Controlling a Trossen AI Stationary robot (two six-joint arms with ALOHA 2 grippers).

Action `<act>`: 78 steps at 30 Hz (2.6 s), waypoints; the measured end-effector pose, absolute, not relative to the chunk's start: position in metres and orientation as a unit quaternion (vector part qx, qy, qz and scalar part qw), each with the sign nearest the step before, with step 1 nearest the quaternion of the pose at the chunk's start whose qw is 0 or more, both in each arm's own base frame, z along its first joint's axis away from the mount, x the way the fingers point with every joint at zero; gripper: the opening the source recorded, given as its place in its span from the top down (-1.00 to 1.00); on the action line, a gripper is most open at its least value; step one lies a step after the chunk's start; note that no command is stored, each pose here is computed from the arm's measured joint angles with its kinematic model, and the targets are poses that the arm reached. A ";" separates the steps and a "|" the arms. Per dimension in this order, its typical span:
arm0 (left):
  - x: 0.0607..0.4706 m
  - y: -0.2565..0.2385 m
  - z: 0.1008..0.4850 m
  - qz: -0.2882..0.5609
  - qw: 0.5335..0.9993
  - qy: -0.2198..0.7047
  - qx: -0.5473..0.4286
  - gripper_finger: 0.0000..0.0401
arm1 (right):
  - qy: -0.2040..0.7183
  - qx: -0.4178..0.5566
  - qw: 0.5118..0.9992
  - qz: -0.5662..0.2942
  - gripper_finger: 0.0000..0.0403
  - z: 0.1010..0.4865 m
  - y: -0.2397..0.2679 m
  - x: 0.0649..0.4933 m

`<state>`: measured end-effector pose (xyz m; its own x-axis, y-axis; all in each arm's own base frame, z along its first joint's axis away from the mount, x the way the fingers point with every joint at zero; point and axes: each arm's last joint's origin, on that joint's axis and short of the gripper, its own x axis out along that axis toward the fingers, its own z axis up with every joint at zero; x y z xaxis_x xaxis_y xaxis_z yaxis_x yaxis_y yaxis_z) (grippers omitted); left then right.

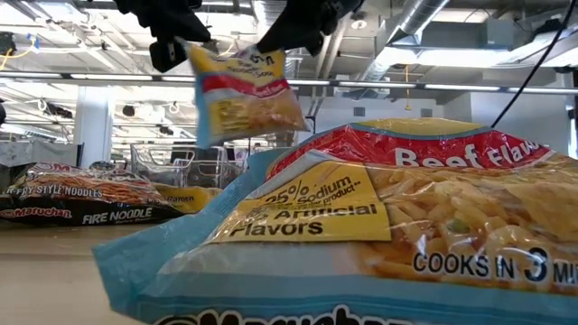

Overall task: Sort Maruchan noodles
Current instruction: Put the blue noodle pack into the middle transparent bin

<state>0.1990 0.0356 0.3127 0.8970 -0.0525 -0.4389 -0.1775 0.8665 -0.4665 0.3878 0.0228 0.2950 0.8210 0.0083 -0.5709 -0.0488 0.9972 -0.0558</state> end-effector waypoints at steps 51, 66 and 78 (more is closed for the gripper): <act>0.195 0.037 0.305 0.068 0.937 0.263 -0.220 1.00 | 0.262 0.084 0.916 -0.294 0.98 0.274 -0.220 0.347; 0.195 0.037 0.305 0.067 0.937 0.265 -0.216 1.00 | 0.315 0.078 0.889 -0.323 0.94 0.226 -0.229 0.364; 0.194 0.037 0.303 0.080 0.935 0.270 -0.217 1.00 | 0.337 0.067 0.884 -0.318 0.77 0.224 -0.228 0.361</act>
<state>0.1939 0.0372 0.3033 0.8412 0.0323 -0.5398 -0.2670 0.8929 -0.3626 0.3615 -0.2278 0.2236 0.5704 -0.5170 -0.6383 0.6069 0.7889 -0.0967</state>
